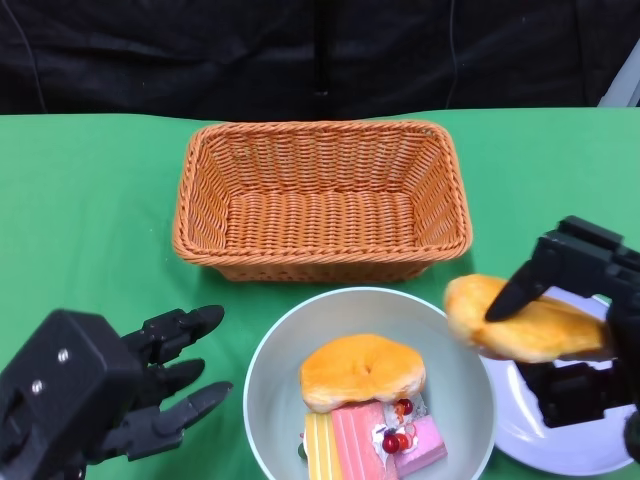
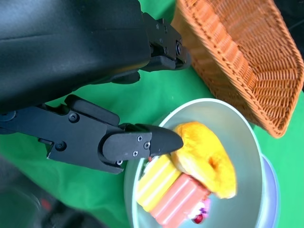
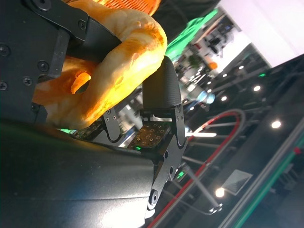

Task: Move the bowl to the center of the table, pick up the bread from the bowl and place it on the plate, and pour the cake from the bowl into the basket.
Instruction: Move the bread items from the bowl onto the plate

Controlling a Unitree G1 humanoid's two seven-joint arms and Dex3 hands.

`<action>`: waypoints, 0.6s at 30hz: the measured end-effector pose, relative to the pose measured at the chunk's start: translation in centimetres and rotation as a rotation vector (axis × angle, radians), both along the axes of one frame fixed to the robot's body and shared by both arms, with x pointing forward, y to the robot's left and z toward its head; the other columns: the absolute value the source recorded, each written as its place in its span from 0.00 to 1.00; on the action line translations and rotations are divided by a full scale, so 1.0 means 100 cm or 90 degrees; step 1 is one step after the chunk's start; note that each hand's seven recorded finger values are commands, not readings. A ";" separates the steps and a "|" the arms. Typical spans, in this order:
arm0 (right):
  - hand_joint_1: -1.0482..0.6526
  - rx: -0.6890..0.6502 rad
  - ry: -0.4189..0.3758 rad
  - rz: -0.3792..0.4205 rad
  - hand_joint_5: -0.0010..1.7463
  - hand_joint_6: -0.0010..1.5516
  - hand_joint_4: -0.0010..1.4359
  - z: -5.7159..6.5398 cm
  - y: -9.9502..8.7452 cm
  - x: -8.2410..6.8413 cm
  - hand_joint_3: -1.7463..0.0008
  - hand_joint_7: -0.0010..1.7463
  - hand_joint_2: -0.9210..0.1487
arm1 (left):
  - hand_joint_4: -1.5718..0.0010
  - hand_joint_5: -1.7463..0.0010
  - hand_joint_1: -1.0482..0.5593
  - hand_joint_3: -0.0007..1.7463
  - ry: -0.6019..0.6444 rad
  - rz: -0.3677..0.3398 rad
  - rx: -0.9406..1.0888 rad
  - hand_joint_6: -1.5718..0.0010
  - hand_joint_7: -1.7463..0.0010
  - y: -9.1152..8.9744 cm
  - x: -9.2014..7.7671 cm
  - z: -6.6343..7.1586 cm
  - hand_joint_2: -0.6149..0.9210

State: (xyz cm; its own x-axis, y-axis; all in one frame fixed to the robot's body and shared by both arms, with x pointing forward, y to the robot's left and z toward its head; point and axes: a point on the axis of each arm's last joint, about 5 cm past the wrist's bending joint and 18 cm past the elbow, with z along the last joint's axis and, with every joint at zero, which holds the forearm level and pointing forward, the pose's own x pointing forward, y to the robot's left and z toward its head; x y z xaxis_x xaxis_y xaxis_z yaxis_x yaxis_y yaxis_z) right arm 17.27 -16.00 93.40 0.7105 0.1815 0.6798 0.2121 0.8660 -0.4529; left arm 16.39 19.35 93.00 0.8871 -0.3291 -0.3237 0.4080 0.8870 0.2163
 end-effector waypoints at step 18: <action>0.63 -0.265 0.135 -0.160 0.94 0.69 0.68 -0.017 -0.034 0.008 0.21 0.56 0.70 | 0.84 0.87 0.29 0.22 -0.138 -0.019 0.071 0.84 0.99 -0.002 -0.018 0.005 1.00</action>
State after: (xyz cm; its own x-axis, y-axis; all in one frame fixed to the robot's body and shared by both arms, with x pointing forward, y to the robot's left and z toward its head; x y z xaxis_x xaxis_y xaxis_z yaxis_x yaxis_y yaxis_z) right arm 18.06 -19.39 91.73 0.8812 0.2121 0.4226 0.2559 0.5376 -0.8035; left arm 14.61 19.16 93.51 0.9301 -0.3295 -0.1624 0.3673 0.8407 0.3979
